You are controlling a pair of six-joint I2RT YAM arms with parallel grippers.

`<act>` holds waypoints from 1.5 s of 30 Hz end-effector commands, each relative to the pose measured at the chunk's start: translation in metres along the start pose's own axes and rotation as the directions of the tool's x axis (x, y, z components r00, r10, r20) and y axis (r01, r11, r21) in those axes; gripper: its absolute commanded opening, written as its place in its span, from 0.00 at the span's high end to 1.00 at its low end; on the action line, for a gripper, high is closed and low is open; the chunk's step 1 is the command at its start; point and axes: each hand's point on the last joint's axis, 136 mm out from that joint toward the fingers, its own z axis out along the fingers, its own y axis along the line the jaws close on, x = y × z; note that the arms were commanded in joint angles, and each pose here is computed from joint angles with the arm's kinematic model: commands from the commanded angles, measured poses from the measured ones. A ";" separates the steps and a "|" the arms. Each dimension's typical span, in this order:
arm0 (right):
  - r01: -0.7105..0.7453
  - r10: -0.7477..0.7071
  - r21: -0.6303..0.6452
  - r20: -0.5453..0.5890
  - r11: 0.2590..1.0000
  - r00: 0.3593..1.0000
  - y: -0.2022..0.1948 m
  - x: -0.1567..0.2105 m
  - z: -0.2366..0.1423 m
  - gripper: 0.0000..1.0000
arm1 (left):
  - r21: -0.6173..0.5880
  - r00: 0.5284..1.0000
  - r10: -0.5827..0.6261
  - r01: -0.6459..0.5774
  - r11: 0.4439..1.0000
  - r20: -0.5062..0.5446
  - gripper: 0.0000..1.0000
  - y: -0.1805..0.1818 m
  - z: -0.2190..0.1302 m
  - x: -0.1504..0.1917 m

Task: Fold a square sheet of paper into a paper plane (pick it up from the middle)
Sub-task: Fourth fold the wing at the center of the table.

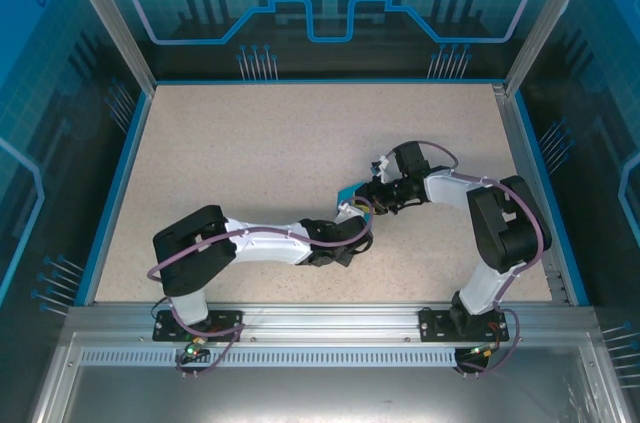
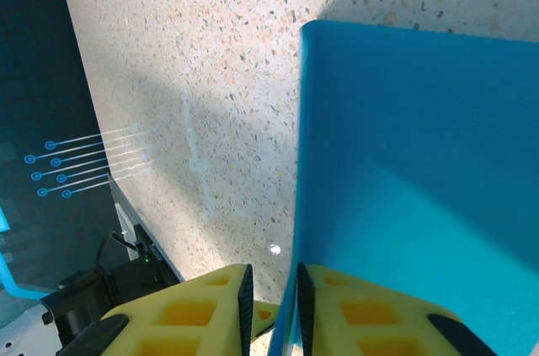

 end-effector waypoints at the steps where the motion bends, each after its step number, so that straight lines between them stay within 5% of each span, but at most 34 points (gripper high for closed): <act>1: 0.004 -0.004 -0.002 0.003 1.000 1.000 0.003 -0.002 -0.006 0.77 | -0.028 1.000 0.005 -0.005 1.000 0.000 0.76 0.002 0.002 0.000; 10: 0.027 -0.028 0.007 0.050 1.000 0.998 0.005 -0.007 -0.022 0.70 | 0.032 1.000 -0.018 0.018 0.999 -0.002 0.93 -0.004 0.002 -0.002; 15: 0.035 -0.039 0.036 0.121 0.999 0.992 -0.005 -0.001 -0.053 0.53 | 0.223 0.991 -0.133 0.137 0.965 -0.030 0.94 -0.007 0.001 -0.007; 19: 0.061 -0.068 0.046 0.158 0.997 0.985 -0.006 0.004 -0.068 0.50 | 0.360 0.980 -0.183 0.197 0.912 -0.073 0.94 -0.012 0.000 -0.011; 32: 0.169 -0.167 -0.034 0.065 0.985 0.984 0.021 0.039 -0.037 0.81 | 0.497 0.938 -0.265 0.344 0.797 -0.223 0.93 -0.012 0.014 -0.008; 45: 0.129 -0.129 -0.018 0.029 0.991 0.991 0.015 0.029 0.003 0.88 | 0.523 0.872 -0.379 0.489 0.698 -0.309 0.94 0.002 0.020 -0.005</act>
